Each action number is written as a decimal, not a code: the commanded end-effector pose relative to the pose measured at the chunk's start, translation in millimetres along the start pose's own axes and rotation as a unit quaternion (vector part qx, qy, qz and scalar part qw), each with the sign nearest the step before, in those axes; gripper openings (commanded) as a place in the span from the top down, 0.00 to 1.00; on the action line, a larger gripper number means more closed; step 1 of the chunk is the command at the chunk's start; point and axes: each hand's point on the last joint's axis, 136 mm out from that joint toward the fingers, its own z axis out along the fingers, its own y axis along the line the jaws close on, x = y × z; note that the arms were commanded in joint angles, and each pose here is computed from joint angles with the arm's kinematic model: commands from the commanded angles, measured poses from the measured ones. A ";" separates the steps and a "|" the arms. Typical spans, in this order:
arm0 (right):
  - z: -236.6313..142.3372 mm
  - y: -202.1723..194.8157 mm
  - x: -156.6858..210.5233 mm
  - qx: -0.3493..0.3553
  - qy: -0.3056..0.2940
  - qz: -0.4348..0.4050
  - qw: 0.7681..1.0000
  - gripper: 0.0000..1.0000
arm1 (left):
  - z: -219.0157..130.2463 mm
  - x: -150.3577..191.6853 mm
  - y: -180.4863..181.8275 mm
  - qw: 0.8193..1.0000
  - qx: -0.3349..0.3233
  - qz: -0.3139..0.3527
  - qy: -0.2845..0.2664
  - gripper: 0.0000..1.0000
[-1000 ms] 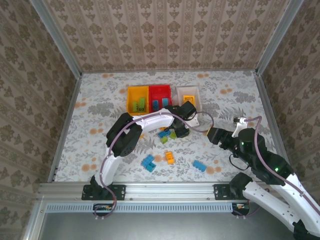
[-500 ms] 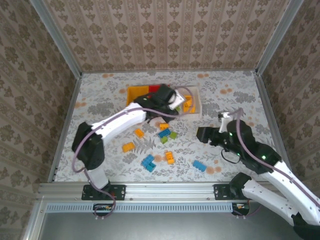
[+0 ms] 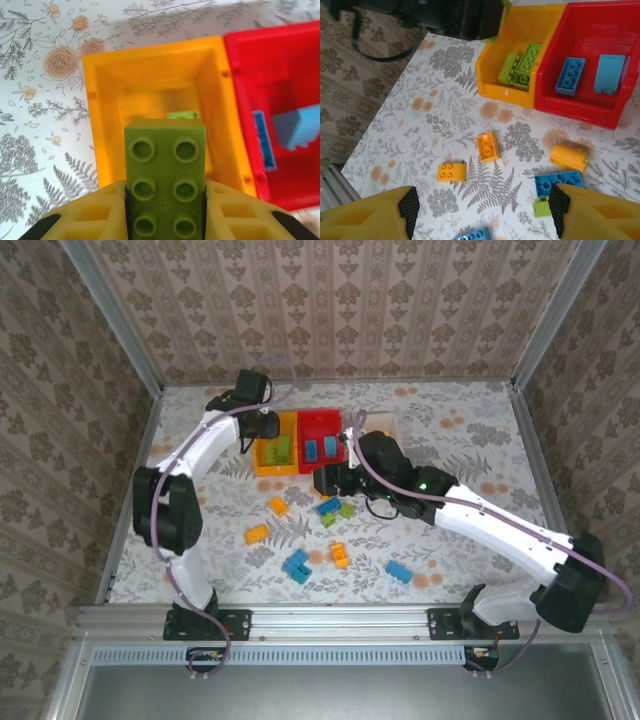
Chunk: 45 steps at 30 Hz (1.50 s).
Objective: Sort the legos into containers by color
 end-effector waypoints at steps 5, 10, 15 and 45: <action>6.0 7.6 -15.0 -0.005 -0.021 0.026 0.999 0.28 | 40.7 0.3 8.6 0.996 -0.025 -0.047 0.064 0.74; 7.4 1.8 -4.4 0.002 -0.010 0.029 1.000 0.27 | 44.0 -0.8 4.7 0.996 -0.016 -0.058 0.067 0.58; 8.4 -4.3 6.3 0.008 0.002 0.023 1.000 0.26 | 28.3 -4.5 -2.1 0.997 -0.002 -0.056 0.052 0.55; 51.4 -67.1 239.7 0.211 0.295 0.020 0.931 0.33 | -160.6 230.6 -58.2 0.987 0.085 -0.134 -0.022 0.51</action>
